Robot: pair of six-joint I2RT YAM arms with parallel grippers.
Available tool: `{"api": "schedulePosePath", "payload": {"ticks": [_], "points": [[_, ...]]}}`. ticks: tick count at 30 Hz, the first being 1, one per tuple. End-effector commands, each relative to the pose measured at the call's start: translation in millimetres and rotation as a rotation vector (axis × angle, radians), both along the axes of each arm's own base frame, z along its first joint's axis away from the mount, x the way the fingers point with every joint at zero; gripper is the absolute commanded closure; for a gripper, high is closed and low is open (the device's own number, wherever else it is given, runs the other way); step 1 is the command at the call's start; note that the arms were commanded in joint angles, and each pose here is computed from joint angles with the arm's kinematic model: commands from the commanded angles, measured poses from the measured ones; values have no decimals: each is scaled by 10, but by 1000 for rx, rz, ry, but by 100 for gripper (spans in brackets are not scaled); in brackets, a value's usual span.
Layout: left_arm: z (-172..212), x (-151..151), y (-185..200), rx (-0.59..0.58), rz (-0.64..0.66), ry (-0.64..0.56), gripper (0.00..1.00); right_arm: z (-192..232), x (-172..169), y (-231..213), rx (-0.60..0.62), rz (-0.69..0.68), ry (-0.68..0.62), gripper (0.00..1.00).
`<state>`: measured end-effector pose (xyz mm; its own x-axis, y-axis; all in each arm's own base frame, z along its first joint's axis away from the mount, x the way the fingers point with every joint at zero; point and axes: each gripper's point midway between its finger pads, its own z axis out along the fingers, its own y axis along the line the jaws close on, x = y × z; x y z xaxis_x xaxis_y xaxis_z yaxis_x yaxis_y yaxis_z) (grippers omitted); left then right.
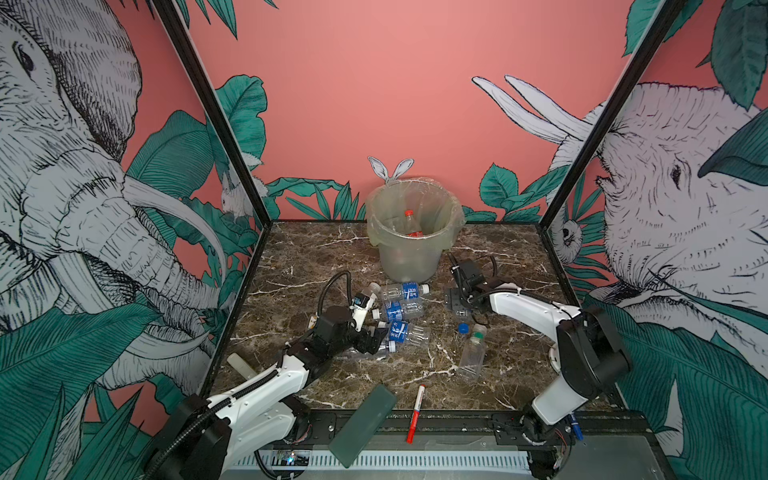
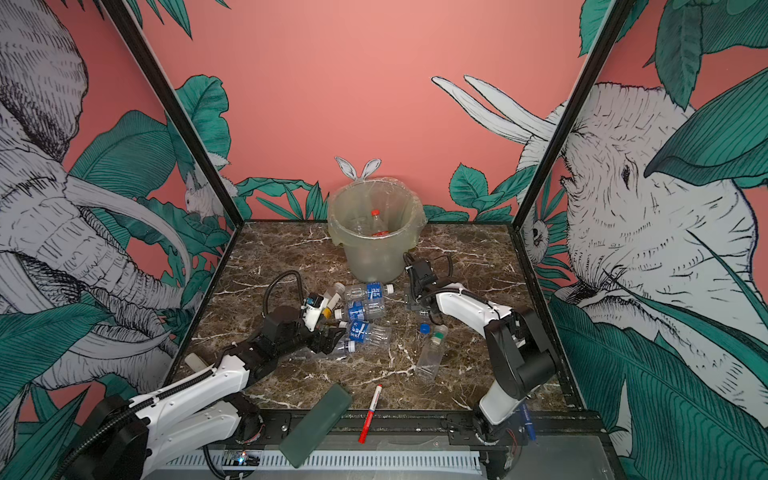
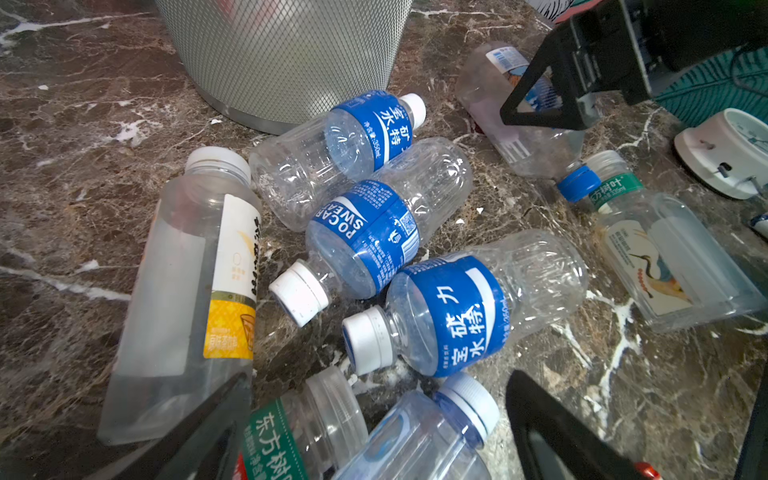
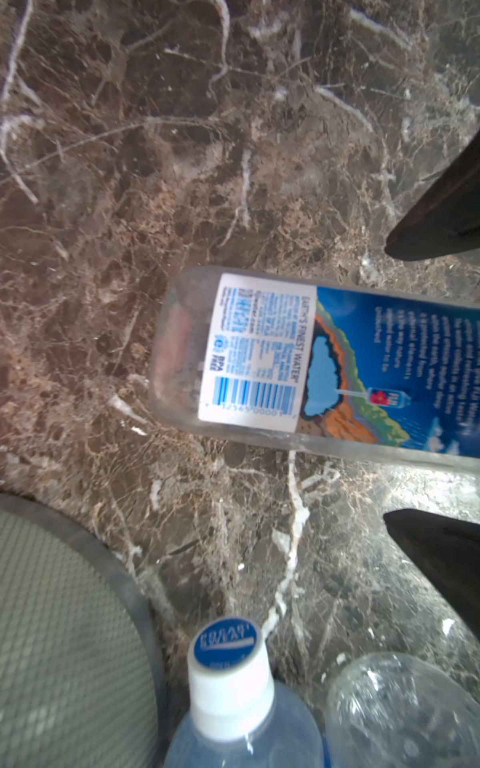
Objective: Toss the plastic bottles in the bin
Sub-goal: 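Close the right gripper on the blue-labelled artesian bottle lying near the bin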
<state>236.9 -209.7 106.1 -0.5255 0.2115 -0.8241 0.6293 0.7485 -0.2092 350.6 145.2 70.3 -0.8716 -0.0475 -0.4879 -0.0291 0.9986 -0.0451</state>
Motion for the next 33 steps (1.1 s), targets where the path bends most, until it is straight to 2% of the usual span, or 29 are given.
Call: {"api": "schedulePosePath", "payload": {"ticks": [1,23,33], "points": [[69,20,-40,-13,-8,-20,3,-12,40,-36,-7,-39,-6,5],[-2,44,-62,2,-9,7,4,-280,-2,-91,-53,-64,56,12],[-35,58,-65,11,-5,16,4,-293,-7,-75,-52,-55,59,23]]}}
